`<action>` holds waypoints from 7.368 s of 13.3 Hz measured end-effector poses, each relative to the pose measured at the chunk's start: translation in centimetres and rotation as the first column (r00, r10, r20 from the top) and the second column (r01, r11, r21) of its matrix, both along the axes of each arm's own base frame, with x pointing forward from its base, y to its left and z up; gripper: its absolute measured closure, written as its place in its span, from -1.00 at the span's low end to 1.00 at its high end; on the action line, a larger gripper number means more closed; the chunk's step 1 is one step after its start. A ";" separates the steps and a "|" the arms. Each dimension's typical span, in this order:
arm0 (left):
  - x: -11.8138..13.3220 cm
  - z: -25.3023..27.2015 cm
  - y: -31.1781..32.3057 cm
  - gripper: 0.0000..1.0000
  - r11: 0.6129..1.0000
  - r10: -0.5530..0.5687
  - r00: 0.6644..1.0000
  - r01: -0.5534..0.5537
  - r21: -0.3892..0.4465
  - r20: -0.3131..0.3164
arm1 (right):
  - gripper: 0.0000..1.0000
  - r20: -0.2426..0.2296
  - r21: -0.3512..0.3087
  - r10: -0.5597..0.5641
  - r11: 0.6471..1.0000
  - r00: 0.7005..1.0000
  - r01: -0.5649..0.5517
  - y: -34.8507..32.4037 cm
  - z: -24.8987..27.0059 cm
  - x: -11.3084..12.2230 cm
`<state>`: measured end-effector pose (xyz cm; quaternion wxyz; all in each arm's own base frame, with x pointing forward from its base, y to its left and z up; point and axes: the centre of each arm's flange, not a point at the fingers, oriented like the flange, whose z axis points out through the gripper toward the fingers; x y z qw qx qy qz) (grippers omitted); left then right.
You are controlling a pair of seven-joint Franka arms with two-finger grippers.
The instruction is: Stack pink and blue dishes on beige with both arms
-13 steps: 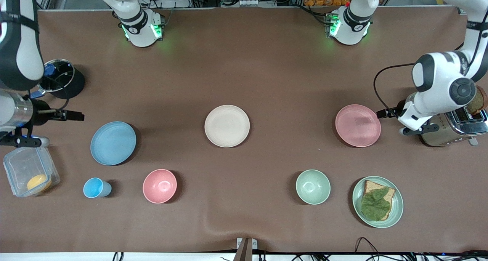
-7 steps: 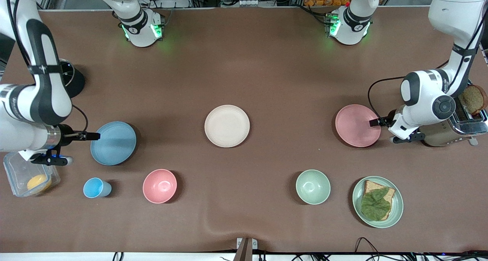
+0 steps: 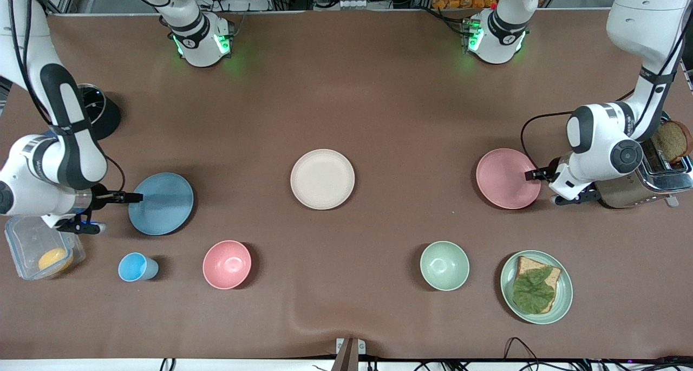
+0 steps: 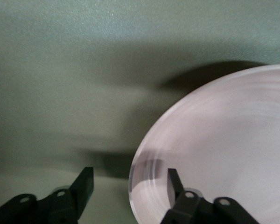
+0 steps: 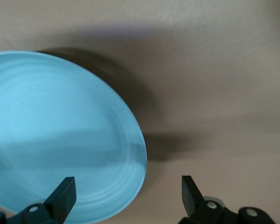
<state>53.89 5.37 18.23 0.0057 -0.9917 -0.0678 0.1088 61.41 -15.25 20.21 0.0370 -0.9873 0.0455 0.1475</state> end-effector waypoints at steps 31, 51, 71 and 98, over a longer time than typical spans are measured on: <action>-4.2 5.6 -50.7 0.90 0.941 0.221 0.968 -0.243 -0.237 -0.116 | 0.89 -0.144 0.239 -0.064 0.966 0.988 0.097 4.5 6.5 -1.0; 1.9 11.9 -49.0 -0.89 0.934 0.252 0.964 -0.221 -0.281 0.079 | 0.89 -0.138 0.290 -0.081 0.950 0.987 0.118 29.3 8.4 -5.3; 1.5 42.7 -15.3 -1.00 0.992 -0.125 0.969 0.118 0.042 0.215 | 0.89 -0.100 0.240 -0.293 0.920 0.951 0.309 44.9 2.4 -9.9; -1.3 45.7 -13.7 -1.00 0.995 -0.097 0.986 0.095 0.019 0.137 | -1.00 0.224 -0.100 0.218 0.975 0.950 -0.200 13.8 41.6 -6.3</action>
